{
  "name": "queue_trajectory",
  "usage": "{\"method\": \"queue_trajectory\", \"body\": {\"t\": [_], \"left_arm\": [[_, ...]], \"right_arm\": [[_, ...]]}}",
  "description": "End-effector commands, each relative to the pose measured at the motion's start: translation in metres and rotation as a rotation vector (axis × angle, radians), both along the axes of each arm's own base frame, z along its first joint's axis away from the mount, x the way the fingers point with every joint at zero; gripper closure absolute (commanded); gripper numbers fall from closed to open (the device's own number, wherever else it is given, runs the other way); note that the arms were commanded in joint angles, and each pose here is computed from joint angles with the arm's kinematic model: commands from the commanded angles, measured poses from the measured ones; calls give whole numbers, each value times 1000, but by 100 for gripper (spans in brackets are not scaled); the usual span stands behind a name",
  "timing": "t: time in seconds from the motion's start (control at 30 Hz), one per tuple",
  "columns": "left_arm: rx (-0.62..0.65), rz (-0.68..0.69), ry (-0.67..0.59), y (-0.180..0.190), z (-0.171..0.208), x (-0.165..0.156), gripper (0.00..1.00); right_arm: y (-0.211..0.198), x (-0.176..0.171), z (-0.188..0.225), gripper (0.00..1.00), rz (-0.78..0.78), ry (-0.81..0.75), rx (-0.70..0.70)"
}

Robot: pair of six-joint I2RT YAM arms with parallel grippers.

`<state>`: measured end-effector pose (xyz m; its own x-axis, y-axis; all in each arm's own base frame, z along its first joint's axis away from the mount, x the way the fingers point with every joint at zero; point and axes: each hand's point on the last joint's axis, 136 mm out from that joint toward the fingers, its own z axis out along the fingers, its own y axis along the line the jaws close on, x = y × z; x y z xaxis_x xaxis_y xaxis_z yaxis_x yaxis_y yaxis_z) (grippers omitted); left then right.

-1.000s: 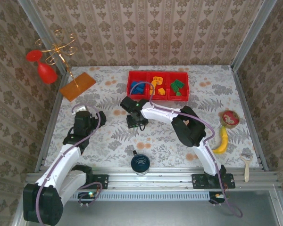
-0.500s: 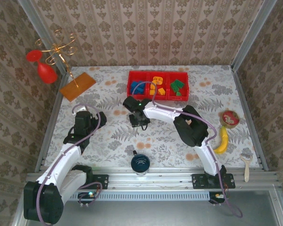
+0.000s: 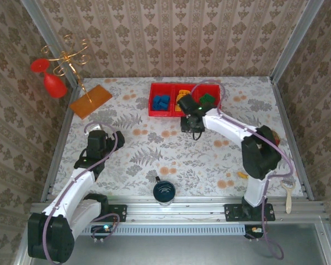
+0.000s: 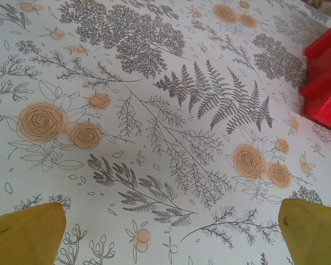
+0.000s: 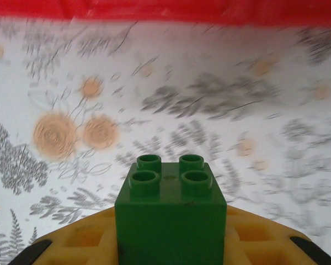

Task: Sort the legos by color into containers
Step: Place the lego in the container.

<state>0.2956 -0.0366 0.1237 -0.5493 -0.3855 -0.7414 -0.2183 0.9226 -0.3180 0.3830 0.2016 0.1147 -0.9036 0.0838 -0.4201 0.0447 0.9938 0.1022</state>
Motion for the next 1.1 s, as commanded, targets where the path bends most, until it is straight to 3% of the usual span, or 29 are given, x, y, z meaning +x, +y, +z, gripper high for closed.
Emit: {"method": "queue_trajectory", "body": {"t": [0.0, 0.3, 0.7, 0.9, 1.07], "left_arm": [[-15, 10, -34, 1, 16, 6, 0], [-16, 1, -28, -1, 17, 11, 0], [-32, -16, -20, -6, 16, 14, 0], [-39, -37, -8, -10, 15, 16, 0], [-38, -52, 4, -13, 13, 19, 0]], "right_arm": [[-33, 8, 24, 89, -40, -75, -61], [-92, 58, 56, 86, -125, -170, -116], [-107, 146, 41, 81, -124, -193, -214], [-114, 162, 27, 75, -136, -178, -228], [-117, 162, 17, 64, -137, -159, -232]]}}
